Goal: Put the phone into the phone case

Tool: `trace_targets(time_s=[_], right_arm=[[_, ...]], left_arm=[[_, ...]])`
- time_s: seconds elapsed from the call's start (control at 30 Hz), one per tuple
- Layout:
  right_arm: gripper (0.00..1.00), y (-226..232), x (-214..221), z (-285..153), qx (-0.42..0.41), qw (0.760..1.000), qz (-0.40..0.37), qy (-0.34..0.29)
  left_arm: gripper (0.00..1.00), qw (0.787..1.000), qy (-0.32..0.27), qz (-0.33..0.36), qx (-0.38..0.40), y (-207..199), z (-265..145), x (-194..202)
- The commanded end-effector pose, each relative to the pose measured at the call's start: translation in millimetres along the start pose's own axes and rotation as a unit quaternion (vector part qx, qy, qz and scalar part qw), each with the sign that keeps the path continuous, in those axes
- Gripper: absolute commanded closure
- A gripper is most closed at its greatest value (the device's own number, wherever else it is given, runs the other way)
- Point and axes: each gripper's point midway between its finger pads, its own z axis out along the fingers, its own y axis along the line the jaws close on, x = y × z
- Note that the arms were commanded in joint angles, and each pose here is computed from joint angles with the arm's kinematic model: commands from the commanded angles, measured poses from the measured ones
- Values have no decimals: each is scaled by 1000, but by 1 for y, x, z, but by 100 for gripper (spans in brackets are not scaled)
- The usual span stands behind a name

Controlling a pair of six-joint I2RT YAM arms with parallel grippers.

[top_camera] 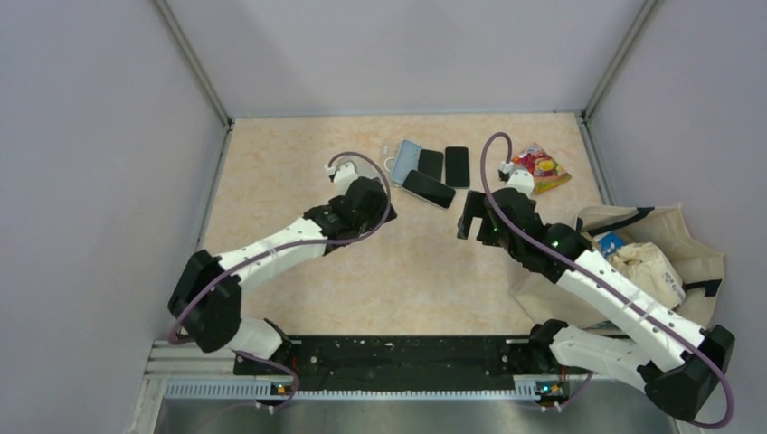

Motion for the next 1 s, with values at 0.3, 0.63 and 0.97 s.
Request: trace_targets(time_s=[0.3,0.63,0.97], right_arm=[[1,-11,-37,-49,-10,999,24,-36],[1,-13,-32,-55,-15,999,29,-25],[1,-12,-36,-63,-25,999,30,-27]], left_arm=[[21,986,27,-114,116,-83,102,15],[24,978,31,-166,118,-97,150,25],[29,967,5,-233,106,-83,176,32]])
